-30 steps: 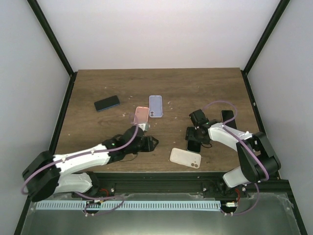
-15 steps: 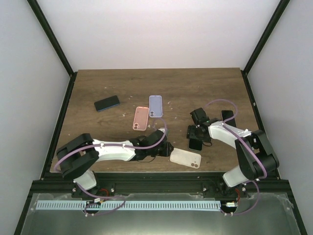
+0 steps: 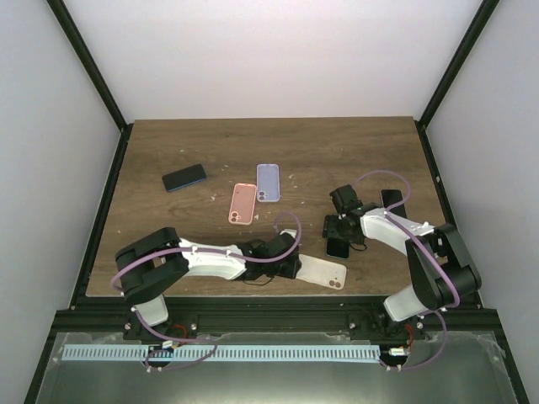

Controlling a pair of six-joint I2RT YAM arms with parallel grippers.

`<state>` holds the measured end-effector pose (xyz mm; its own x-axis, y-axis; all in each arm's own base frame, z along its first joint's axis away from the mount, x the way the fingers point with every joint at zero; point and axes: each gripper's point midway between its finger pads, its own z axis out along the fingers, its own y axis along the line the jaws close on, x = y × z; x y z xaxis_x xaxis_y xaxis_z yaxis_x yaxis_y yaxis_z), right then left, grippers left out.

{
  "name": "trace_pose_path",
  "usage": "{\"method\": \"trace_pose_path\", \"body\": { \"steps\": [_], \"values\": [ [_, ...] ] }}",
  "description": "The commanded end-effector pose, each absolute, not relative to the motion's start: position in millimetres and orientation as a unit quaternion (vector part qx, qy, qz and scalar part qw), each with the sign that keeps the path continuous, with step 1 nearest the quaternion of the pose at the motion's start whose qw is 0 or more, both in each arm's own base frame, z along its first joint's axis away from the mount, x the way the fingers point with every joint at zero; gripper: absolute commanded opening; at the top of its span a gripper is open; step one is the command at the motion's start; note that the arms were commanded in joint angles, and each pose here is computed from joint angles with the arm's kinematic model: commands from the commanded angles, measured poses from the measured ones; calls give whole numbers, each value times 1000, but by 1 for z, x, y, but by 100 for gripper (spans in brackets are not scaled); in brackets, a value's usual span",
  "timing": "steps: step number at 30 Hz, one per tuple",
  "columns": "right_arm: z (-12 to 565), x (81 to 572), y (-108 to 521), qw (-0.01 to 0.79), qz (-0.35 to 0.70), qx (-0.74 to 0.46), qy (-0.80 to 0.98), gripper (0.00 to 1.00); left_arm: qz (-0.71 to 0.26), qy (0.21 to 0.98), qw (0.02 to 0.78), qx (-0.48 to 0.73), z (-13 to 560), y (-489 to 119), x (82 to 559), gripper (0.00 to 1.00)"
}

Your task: Put the phone into the phone case

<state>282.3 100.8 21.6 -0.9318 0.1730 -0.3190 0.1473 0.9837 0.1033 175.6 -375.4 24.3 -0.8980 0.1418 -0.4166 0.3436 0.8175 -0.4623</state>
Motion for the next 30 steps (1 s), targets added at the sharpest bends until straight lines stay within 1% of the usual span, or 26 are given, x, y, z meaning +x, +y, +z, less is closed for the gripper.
{"method": "trace_pose_path", "body": {
  "steps": [1,3,5,9,11,12,17,23,26,30],
  "values": [
    [22,275,100,153,47,83,984,62,-235,940,205,142,24,-371,182,29],
    [23,275,101,152,49,83,984,62,-213,943,212,146,24,-366,185,26],
    [24,275,102,151,51,82,984,62,-201,944,215,149,24,-363,186,21],
    [28,272,111,148,79,70,983,62,-214,943,198,162,24,-365,178,10],
    [31,270,113,151,89,67,982,62,-219,940,201,168,30,-365,177,3],
    [34,270,113,155,91,67,981,62,-223,938,205,171,33,-365,177,1],
    [39,270,118,156,104,69,980,61,-219,931,221,191,43,-361,179,0],
    [42,267,128,157,123,66,978,61,-181,929,244,211,56,-327,191,0],
    [50,268,142,172,144,37,974,61,-181,934,223,211,55,-305,192,0],
    [56,265,155,184,160,13,970,61,-188,934,198,231,54,-291,180,0]
  ]
}}
